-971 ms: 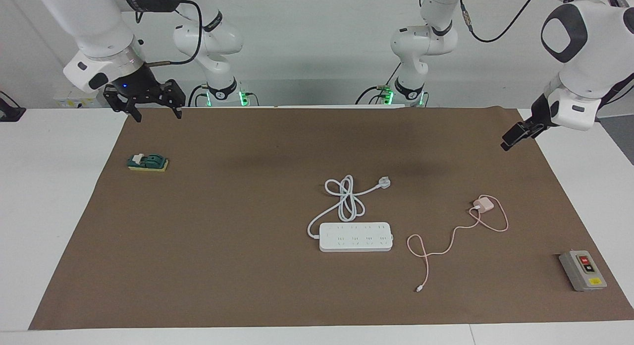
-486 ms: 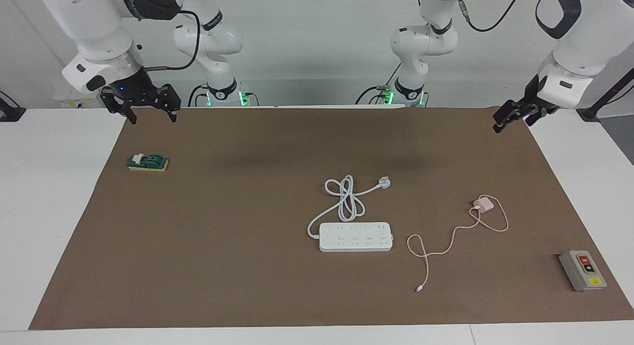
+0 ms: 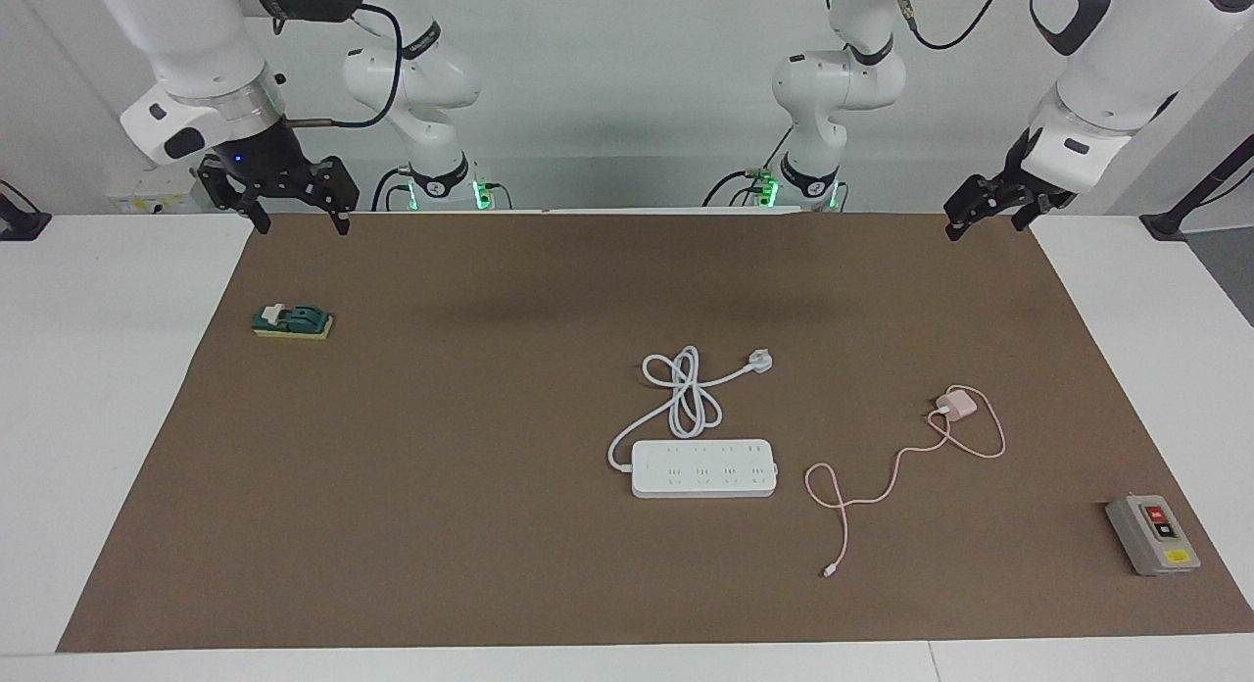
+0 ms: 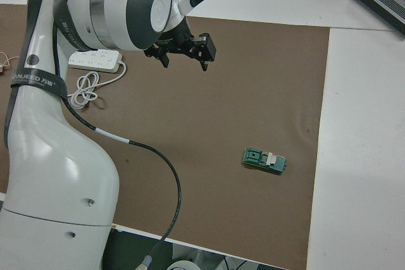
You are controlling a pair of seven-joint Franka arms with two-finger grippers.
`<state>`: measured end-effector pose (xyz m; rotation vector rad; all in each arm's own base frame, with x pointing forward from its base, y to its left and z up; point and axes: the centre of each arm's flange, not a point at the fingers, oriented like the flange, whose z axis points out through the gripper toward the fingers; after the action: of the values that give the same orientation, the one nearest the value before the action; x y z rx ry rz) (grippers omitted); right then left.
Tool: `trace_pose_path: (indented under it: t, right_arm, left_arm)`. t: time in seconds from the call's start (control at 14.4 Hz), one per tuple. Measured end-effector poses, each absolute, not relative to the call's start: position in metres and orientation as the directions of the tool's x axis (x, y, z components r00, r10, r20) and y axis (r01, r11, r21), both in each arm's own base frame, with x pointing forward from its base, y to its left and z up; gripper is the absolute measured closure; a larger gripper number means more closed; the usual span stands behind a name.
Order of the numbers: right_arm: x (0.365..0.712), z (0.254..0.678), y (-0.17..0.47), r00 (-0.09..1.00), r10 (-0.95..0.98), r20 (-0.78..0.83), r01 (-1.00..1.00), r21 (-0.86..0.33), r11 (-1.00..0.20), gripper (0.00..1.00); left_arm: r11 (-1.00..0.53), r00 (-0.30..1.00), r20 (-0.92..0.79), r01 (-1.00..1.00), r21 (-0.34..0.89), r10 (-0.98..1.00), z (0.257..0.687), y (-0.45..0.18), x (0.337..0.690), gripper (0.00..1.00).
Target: Unplug charger and place it aside
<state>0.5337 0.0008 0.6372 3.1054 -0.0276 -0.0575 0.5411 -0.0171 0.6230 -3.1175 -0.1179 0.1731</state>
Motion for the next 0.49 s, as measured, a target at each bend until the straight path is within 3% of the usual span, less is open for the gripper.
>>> trace_pose_path:
  t: [0.49]
  right_arm:
    - [0.5313, 0.6406, 0.0013, 0.999, -0.019, -0.031, -0.018, 0.036, -0.999, 0.0]
  left_arm:
    - [-0.997, 0.996, -0.047, 0.074, -0.01, 0.074, 0.6258, -0.0154, 0.5489, 0.0]
